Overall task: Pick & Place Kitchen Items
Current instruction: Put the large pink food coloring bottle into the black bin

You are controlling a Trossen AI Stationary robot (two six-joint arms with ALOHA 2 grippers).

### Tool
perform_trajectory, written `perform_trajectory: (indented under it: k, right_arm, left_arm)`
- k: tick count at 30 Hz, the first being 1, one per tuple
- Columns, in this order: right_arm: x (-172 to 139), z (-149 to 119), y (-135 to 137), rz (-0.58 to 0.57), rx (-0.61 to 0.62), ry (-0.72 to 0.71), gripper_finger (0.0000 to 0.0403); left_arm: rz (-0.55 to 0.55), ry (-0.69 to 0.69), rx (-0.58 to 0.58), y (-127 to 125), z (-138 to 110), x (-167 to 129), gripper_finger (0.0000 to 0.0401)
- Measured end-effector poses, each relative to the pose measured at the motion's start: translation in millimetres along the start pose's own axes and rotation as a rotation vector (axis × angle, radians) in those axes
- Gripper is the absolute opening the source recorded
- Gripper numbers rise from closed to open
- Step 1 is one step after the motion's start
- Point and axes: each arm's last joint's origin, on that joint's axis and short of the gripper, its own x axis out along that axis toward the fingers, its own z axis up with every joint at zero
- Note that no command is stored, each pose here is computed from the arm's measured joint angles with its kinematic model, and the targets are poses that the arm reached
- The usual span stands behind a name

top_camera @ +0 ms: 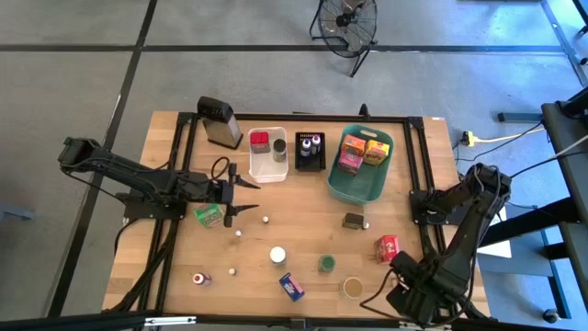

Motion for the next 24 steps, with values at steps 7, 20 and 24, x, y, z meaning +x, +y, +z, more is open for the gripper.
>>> perform_trajectory:
  k: [7,20,24]
  right_arm:
    - [15,2,-2,-0.009,-0.009,-0.009,0.0277]
    - [40,6,-8,-0.029,-0.032,-0.019,0.0277]
    - [49,6,-8,-0.002,-0.046,-0.01,0.0277]
  left_arm:
    - [0.001,-0.002,0.053,0,0,0,0.0237]
    - [0.006,-0.025,0.054,0,2,0,0.0237]
    - [0.005,-0.024,0.047,0,2,0,0.0237]
